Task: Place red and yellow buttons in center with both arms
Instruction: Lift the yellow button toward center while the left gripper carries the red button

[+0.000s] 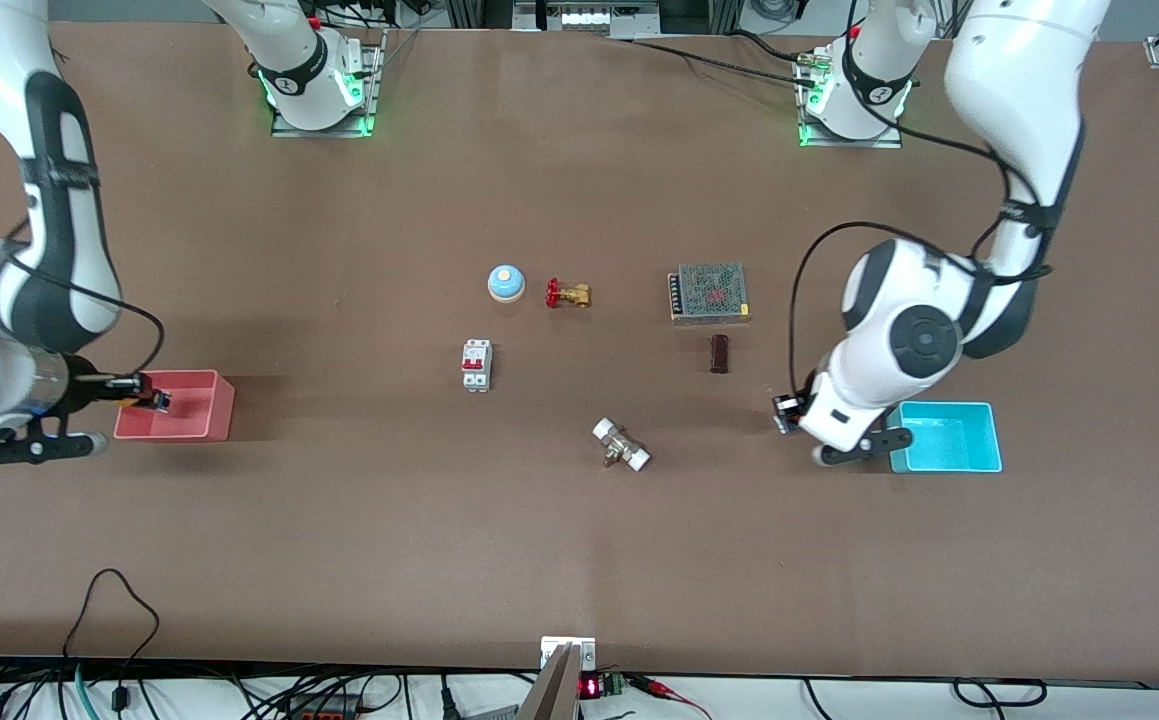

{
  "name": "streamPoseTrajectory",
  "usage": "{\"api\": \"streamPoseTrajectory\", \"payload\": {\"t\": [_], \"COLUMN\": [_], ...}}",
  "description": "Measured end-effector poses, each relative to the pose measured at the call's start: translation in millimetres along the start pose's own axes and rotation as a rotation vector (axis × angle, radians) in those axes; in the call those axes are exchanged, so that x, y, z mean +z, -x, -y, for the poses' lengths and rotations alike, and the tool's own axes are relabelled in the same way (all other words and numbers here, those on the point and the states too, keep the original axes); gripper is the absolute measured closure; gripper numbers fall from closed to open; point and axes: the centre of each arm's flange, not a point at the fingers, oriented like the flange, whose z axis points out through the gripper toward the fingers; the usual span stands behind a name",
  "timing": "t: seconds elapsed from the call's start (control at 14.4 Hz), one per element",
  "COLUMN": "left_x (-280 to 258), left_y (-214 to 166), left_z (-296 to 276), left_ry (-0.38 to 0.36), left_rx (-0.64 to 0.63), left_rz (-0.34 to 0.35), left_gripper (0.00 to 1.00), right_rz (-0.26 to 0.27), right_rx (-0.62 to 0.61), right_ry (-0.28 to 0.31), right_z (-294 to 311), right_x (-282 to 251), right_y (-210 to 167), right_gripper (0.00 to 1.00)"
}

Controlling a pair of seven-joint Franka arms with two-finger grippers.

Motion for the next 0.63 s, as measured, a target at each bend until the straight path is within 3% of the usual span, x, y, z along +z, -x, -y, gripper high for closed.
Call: {"api": "streamPoseTrajectory", "payload": {"t": [0.21,0.49,0.63], "left_x": [21,31,28], "left_y": [3,5,2], "left_z": [-11,-17,-16], "left_ry": [0.013,0.017,0.02], "left_rx": [-0.016,-0.016,-0.019], "left_rz": [-0.009,-0.01,-0.017], "left_gripper": [0.59,0.56,0.42], "right_rz": [-0.023,0.008,0.018], "right_rx": [-0.005,-0.011,-0.041], "right_ry": [-0.035,-0.012,0.006], "right_z": [69,183,234], "right_x": [-19,1,19], "right_y": [-10,-20,-22], "right_gripper": [0.59,0.59,0.59]}}
